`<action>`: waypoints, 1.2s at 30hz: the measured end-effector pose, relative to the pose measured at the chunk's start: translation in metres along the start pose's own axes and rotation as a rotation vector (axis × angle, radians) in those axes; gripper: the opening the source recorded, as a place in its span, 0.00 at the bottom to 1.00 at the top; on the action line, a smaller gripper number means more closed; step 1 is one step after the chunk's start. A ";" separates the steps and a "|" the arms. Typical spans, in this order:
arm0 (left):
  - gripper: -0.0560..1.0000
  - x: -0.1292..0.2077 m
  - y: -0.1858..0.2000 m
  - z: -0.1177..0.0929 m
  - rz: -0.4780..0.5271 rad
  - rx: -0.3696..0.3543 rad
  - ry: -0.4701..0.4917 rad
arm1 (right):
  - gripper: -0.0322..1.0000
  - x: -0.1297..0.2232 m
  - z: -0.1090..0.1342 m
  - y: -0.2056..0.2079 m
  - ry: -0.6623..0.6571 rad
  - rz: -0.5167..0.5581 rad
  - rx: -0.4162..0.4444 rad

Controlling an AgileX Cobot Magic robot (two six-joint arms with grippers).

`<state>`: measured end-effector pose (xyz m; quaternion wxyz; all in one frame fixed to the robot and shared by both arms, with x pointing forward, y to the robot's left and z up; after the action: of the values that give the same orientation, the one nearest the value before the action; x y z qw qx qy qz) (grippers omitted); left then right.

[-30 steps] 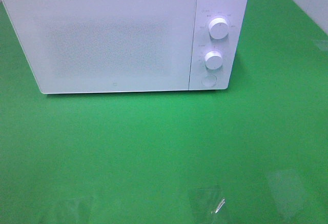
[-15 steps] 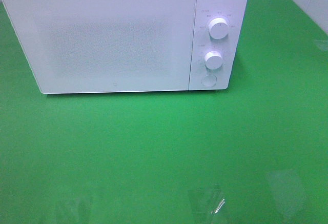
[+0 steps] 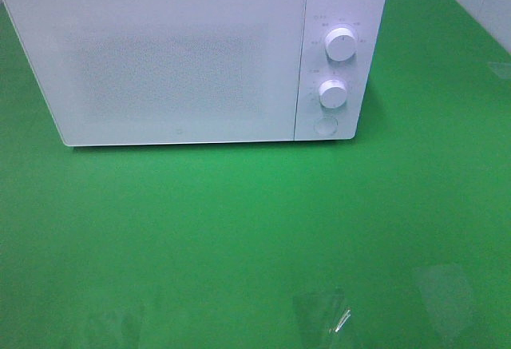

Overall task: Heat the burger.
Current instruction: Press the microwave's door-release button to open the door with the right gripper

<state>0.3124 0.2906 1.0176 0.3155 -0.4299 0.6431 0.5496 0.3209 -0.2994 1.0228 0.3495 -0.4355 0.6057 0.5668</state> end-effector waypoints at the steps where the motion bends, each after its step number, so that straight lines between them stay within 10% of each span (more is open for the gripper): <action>1: 0.99 0.000 0.000 0.000 0.000 0.000 0.000 | 0.77 0.000 0.000 0.000 0.000 0.000 0.000; 36: 0.99 0.000 0.000 0.000 0.000 0.000 0.000 | 0.77 -0.034 -0.003 -0.017 0.041 -0.033 0.006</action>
<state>0.3124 0.2906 1.0176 0.3155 -0.4299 0.6431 0.5496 0.3497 -0.2977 1.0480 0.3475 -0.4557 0.6071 0.5505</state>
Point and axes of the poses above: a point on each arm's last joint axis where the gripper is mounted, y pointing back along that axis away from the gripper, z along the wrist's bending axis when the last joint is at zero, x = y × z, the point moved 9 cm from there along -y, pointing out along that axis toward the gripper, and after that the axes turned 7 degrees about y, right-handed, at the moved point
